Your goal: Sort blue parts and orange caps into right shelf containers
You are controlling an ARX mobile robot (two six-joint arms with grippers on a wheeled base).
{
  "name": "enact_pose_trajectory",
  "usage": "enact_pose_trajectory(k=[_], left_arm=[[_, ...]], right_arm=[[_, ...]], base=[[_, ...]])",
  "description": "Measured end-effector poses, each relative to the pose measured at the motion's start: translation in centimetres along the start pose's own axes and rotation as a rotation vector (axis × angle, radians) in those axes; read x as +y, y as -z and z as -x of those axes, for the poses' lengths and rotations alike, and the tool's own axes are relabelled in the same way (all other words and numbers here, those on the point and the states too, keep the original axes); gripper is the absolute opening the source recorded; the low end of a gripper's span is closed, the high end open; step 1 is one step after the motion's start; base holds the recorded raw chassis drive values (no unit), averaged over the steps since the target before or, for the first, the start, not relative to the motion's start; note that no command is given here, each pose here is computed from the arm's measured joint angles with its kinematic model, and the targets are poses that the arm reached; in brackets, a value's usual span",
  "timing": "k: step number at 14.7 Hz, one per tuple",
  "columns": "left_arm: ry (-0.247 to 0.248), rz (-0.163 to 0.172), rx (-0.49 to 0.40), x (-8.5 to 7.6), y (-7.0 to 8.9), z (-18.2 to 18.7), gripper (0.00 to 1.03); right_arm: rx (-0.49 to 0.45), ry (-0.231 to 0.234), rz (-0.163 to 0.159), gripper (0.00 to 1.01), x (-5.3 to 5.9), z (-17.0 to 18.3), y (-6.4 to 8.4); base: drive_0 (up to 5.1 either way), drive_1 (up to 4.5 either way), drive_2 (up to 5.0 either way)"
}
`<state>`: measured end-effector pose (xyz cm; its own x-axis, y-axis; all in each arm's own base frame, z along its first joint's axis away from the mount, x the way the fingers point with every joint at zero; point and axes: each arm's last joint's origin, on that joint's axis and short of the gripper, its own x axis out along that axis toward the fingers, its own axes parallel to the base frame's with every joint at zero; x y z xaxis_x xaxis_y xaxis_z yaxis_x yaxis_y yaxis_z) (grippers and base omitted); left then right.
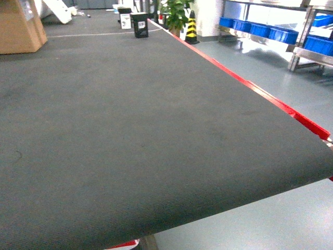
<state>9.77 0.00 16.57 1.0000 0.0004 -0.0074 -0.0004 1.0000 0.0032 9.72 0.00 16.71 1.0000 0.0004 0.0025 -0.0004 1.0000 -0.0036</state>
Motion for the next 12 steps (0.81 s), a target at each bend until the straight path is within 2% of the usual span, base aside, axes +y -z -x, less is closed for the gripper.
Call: enact_pose_trajectory(k=[12], left_arm=[[0.001, 0.000, 0.000, 0.00, 0.00, 0.00, 0.43]], right_arm=[[0.000, 0.000, 0.000, 0.40, 0.00, 0.00, 0.00]], base=[[-1.6, -1.56, -1.6]])
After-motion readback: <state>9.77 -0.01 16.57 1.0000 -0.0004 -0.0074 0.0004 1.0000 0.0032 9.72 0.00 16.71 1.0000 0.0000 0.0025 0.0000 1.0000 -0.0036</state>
